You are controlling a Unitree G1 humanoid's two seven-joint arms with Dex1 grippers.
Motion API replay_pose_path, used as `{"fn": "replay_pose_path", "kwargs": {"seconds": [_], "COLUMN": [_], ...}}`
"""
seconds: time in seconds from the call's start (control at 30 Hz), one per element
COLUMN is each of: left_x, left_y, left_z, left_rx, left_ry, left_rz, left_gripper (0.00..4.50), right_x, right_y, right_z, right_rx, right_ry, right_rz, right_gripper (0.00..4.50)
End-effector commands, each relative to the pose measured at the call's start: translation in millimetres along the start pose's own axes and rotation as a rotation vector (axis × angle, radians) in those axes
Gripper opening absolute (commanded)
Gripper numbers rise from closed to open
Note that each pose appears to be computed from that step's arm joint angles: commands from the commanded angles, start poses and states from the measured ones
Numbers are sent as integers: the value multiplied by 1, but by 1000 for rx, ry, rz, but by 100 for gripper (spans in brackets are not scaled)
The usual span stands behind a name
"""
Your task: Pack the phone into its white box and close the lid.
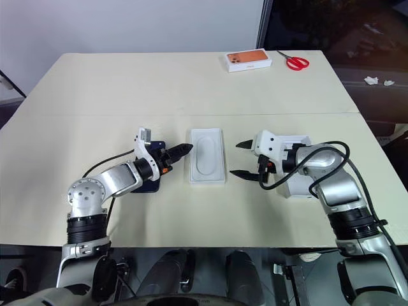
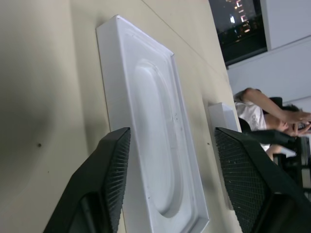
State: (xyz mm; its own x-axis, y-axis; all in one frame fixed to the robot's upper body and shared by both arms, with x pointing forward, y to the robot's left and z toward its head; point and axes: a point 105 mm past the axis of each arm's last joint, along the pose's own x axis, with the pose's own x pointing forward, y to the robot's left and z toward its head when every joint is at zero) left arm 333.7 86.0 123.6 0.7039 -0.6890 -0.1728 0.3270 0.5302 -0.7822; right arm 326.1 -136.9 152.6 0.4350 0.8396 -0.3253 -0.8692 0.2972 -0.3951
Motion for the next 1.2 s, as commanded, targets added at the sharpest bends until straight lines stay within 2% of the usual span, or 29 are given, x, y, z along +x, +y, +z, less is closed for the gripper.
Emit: {"fn": "replay_pose_path", "kwargs": {"seconds": [0.03, 0.17, 0.23, 0.3, 0.47, 0.57, 0.67, 0.83, 1.0, 1.2], "left_x": [-4, -17, -25, -35, -58, -67, -74, -83, -95, -116], "left_y": [-12, -13, -9, -5, 11, 19, 26, 31, 46, 58], "left_z": [15, 27, 31, 39, 56, 61, 66, 68, 71, 72], "left_rx": [101, 278, 349, 398, 418, 452, 466, 474, 435, 307], "left_ry": [-40, -80, -90, -123, -157, -164, -182, -188, -170, -114], "left_rz": [-21, -16, -12, -16, 14, 47, 87, 106, 153, 155], "left_gripper": [298, 298, 302, 302, 302, 302, 302, 302, 302, 302], "right_x": [14, 36, 49, 62, 93, 105, 105, 101, 105, 105], "right_y": [-17, -19, -15, -7, 3, 0, -1, 23, 7, -12], "right_z": [29, 41, 43, 43, 18, 5, -17, -20, 0, 41], "right_rx": [-25, -32, -14, -17, -79, -74, -132, -137, -143, -136], "right_ry": [-106, -148, -157, -146, 8, 68, 183, 181, 118, -23], "right_rz": [-80, -115, -106, -83, -71, -91, -83, 50, -28, -109], "right_gripper": [411, 411, 356, 275, 11, 5, 5, 5, 5, 5]}}
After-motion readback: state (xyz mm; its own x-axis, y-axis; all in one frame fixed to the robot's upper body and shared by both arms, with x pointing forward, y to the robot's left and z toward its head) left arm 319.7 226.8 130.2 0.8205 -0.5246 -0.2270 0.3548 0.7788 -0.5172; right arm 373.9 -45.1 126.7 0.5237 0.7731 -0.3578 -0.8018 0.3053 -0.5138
